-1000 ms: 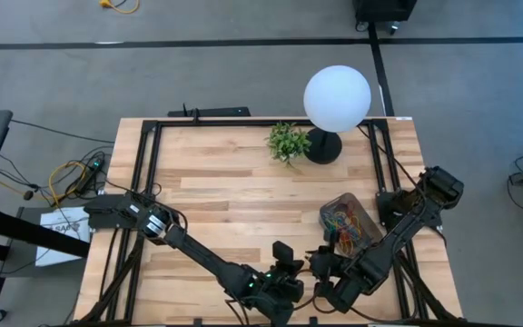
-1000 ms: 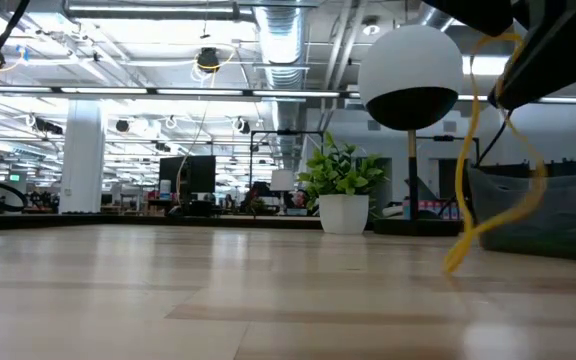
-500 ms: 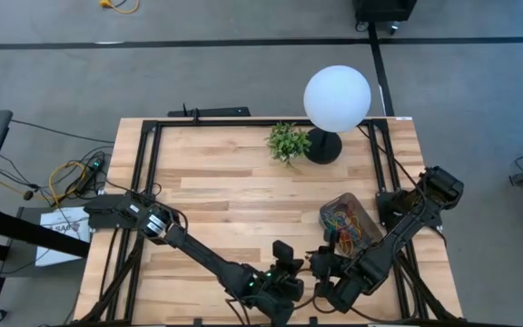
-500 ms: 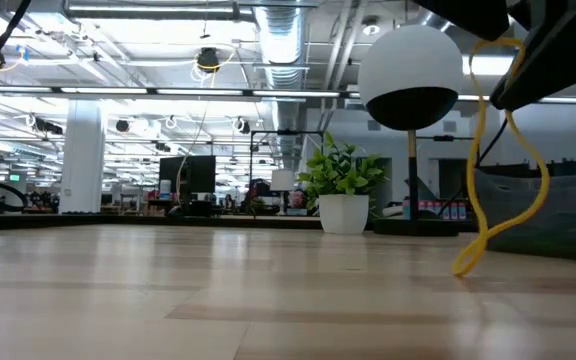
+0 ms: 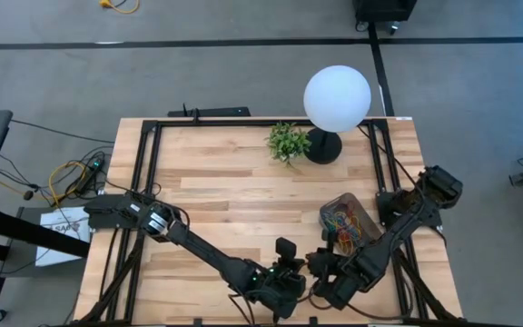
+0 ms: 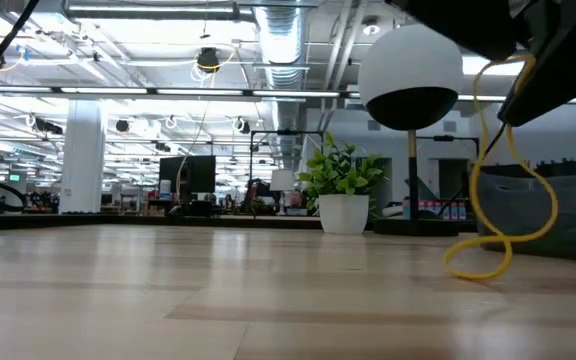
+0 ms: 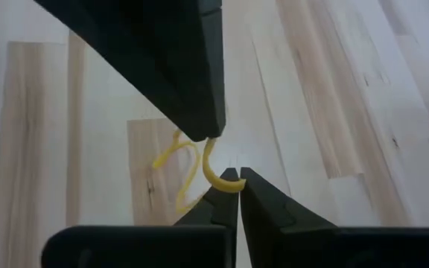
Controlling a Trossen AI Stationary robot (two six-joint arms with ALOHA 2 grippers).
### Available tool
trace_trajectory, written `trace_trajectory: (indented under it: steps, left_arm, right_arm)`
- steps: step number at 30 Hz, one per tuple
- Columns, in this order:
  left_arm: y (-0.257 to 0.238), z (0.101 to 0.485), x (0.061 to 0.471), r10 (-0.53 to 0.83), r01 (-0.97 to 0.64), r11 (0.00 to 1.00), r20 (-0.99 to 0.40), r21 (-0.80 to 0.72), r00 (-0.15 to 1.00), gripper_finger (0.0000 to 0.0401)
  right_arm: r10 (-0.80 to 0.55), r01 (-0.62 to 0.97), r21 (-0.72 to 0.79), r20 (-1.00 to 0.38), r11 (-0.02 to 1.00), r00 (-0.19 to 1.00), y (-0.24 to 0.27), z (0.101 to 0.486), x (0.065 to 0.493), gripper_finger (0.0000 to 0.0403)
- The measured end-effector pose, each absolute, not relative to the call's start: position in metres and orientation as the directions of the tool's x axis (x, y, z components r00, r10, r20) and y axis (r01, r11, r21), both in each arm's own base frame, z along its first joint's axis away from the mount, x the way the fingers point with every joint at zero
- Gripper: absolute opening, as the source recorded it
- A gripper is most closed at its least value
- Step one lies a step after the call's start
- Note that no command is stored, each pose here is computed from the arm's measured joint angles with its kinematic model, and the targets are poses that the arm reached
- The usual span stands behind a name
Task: Pick and place items into bin
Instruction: Put the yellow rubber band into the black transparent bin
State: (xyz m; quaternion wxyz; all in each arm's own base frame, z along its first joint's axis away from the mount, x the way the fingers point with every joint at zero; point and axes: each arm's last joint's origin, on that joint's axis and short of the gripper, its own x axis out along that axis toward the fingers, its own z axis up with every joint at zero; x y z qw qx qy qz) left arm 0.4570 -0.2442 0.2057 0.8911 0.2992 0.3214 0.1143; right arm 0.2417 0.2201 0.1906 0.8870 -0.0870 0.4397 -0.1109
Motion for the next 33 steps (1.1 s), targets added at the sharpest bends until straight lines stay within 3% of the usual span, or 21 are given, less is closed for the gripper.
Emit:
trace_trajectory:
  steps: [5, 10, 16, 25, 28, 33]
  left_arm:
    - [-0.24, 0.203, 0.456, 0.411, -0.01, 0.794, -0.524, 0.608, 0.746, 0.0012]
    - [-0.235, 0.2, 0.454, 0.433, -0.035, 0.804, -0.543, 0.594, 0.719, 0.0058]
    - [-0.233, 0.197, 0.451, 0.441, -0.037, 0.816, -0.579, 0.576, 0.686, 0.0102]
    - [-0.227, 0.19, 0.44, 0.506, -0.07, 0.802, -0.613, 0.593, 0.607, 0.0087]
    - [-0.225, 0.189, 0.438, 0.516, -0.077, 0.802, -0.623, 0.592, 0.588, 0.008]
    - [-0.223, 0.187, 0.434, 0.535, -0.086, 0.798, -0.636, 0.596, 0.556, 0.0071]
  right_arm:
    - [-0.286, 0.143, -0.25, -0.765, 0.958, 0.576, 0.213, 0.19, 0.247, 0.0002]
    - [-0.323, 0.164, -0.279, -0.772, 0.946, 0.548, 0.204, 0.19, 0.251, 0.0004]
    - [-0.499, 0.283, -0.412, -0.741, 0.866, 0.448, 0.181, 0.189, 0.245, 0.0002]
    - [-0.632, 0.642, -0.456, -0.773, 0.617, 0.057, 0.175, 0.196, 0.189, 0.0001]
    - [-0.672, 0.698, -0.463, -0.74, 0.546, 0.034, 0.184, 0.201, 0.169, 0.0001]
    - [-0.685, 0.709, -0.443, -0.724, 0.548, 0.078, 0.193, 0.193, 0.147, 0.0001]
